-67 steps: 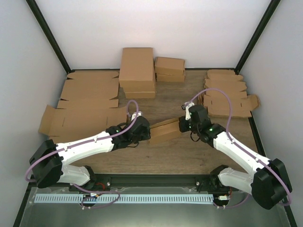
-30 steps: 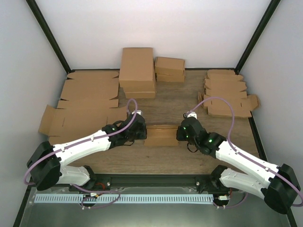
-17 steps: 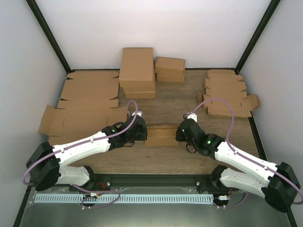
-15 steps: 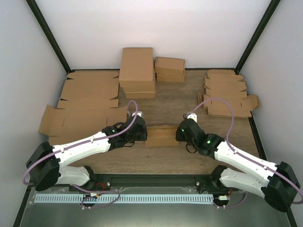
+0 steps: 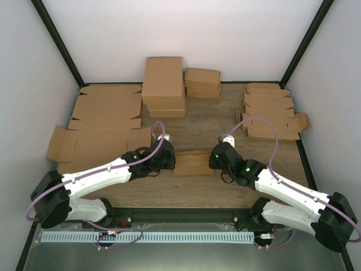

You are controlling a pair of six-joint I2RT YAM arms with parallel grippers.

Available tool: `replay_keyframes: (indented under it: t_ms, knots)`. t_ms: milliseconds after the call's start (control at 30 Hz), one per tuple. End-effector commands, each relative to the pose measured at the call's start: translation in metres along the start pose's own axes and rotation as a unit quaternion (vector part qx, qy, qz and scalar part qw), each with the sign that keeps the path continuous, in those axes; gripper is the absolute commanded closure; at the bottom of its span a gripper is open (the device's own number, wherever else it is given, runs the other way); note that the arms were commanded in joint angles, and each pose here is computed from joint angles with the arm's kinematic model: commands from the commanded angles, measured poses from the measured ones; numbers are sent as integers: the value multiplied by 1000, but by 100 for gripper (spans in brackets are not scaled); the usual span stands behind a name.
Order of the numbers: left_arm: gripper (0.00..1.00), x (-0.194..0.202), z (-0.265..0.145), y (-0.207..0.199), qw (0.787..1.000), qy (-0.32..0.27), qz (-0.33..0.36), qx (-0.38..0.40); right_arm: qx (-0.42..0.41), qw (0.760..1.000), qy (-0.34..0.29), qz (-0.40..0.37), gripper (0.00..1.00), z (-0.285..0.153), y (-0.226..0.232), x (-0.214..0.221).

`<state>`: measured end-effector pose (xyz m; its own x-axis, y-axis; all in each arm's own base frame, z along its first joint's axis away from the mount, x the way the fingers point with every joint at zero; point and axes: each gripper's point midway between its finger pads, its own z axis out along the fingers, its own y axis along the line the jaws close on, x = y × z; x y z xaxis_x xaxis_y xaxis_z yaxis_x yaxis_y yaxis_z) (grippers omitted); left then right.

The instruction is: Fold the paper box

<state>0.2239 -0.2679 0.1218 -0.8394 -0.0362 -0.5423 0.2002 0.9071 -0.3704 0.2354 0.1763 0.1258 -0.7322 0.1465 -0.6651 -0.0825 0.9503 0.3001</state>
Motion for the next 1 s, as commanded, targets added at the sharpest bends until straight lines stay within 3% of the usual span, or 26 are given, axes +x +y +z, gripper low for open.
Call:
replay_keyframes:
  t_ms: [0,533,800,967]
  knots:
    - [96,33,3,3,998,59,15,-1,28,993,117,-14,99,6,-21,68]
    - [96,50,4,22,995,89,26,-49,37,991,128,-4,99,6,-27,79]
    - [96,42,1,18,995,79,29,-52,39,994,104,-11,87,-1,-20,59]
    - [96,37,-1,16,996,71,29,-49,40,994,106,-9,94,-1,-20,59]
